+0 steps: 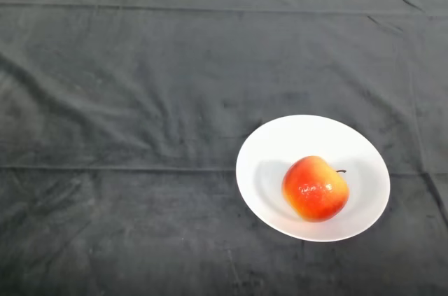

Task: Move the apple to the plate

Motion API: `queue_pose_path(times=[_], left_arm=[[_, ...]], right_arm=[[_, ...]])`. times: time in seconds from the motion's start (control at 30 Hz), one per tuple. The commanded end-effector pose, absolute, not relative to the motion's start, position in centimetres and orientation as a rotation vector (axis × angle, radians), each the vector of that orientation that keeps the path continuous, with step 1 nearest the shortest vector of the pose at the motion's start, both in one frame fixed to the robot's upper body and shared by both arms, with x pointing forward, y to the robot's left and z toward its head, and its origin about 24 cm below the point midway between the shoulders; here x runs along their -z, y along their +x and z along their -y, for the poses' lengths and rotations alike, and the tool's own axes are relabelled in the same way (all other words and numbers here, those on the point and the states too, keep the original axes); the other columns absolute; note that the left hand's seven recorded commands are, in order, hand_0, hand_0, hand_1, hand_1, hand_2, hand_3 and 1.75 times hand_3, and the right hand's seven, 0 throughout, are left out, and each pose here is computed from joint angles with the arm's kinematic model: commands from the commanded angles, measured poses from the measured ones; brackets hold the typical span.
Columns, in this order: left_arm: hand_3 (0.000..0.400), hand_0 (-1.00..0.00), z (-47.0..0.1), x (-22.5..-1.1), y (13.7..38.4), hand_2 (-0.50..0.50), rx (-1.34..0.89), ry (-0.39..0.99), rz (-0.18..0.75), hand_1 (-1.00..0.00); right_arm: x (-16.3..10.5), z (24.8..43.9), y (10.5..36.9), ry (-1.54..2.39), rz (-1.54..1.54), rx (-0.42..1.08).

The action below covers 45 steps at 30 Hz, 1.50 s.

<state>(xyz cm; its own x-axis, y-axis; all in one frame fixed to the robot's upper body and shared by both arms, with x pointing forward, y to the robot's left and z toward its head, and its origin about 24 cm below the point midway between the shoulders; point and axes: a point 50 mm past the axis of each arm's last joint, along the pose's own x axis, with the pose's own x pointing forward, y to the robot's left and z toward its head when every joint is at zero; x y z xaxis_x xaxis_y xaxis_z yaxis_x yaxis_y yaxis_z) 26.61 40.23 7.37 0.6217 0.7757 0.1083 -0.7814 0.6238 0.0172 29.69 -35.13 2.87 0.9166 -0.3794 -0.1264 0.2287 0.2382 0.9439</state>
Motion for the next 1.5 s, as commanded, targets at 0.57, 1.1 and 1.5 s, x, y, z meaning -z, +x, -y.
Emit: queue_pose_path(times=[0.57,1.1,1.5], left_arm=[[0.0,0.0,-41.02,-8.44,26.42,0.0,-0.903,0.025,0.142,0.0],[0.0,0.0,-40.96,-8.43,26.47,0.0,-0.887,0.014,0.146,0.0],[0.0,0.0,-40.93,-8.41,26.52,0.0,-0.879,0.01,0.145,0.0]], right_arm=[[-3.79,35.75,29.87,1.264,0.182,0.417],[-3.79,35.75,29.87,1.264,0.182,0.417],[-3.79,35.75,29.87,1.264,0.182,0.417]])
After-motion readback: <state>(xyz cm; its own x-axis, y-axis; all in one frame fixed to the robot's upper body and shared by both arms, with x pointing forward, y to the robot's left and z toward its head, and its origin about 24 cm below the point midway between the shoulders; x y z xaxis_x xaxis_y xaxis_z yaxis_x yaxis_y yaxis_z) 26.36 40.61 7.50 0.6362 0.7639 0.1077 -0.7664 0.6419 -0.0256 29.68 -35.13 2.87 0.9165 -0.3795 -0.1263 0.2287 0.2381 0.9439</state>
